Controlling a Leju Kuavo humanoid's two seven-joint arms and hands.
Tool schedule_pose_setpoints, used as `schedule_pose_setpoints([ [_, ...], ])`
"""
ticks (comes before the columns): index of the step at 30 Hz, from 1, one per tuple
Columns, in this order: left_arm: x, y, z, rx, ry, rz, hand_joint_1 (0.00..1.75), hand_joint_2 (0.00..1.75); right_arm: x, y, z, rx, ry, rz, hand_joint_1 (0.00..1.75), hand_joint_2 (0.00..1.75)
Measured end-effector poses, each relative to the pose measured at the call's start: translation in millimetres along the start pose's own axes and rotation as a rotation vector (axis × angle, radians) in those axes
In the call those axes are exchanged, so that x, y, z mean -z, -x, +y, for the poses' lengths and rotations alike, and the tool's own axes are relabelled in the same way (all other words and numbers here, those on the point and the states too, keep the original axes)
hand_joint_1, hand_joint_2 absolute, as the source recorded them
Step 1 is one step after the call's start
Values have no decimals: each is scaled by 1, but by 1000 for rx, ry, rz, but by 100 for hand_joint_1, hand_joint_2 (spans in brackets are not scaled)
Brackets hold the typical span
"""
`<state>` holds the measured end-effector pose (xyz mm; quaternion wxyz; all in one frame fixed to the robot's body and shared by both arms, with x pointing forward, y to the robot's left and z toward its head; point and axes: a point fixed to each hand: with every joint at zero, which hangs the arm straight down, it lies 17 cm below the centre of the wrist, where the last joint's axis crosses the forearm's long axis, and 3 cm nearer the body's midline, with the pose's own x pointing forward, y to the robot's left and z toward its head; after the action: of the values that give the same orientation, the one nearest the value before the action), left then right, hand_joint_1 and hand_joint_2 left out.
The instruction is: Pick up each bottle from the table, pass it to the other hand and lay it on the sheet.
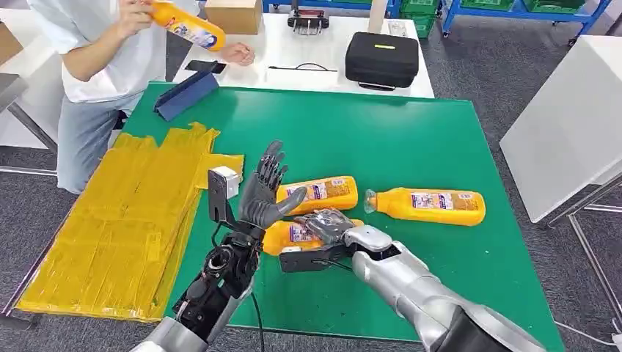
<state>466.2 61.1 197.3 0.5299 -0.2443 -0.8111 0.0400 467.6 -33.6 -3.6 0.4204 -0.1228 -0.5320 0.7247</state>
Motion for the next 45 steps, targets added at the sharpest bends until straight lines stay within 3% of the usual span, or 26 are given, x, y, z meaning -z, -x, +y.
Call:
schedule_pose_setpoints([
  [7,-4,3,11,27,-17,6,0,175,-6,-10,-56,68,260,-44,175,175],
  [26,25,-16,24,52,-81,-51,0,175,-60,-24,-74,192,516,-79,175,175],
  [33,27,-18,26,50,-96,-58,0,175,-66,-25,-74,191,533,-77,175,175],
  [35,28,-22,35,53,-140,-78,0,175,-71,-25,-69,182,533,-69,175,175],
  [38,31,-35,80,128,-261,-110,0,175,-75,-15,-62,213,523,-30,175,175],
  [45,39,-45,95,194,-276,-130,0,175,-73,-6,-48,233,482,-19,175,175],
])
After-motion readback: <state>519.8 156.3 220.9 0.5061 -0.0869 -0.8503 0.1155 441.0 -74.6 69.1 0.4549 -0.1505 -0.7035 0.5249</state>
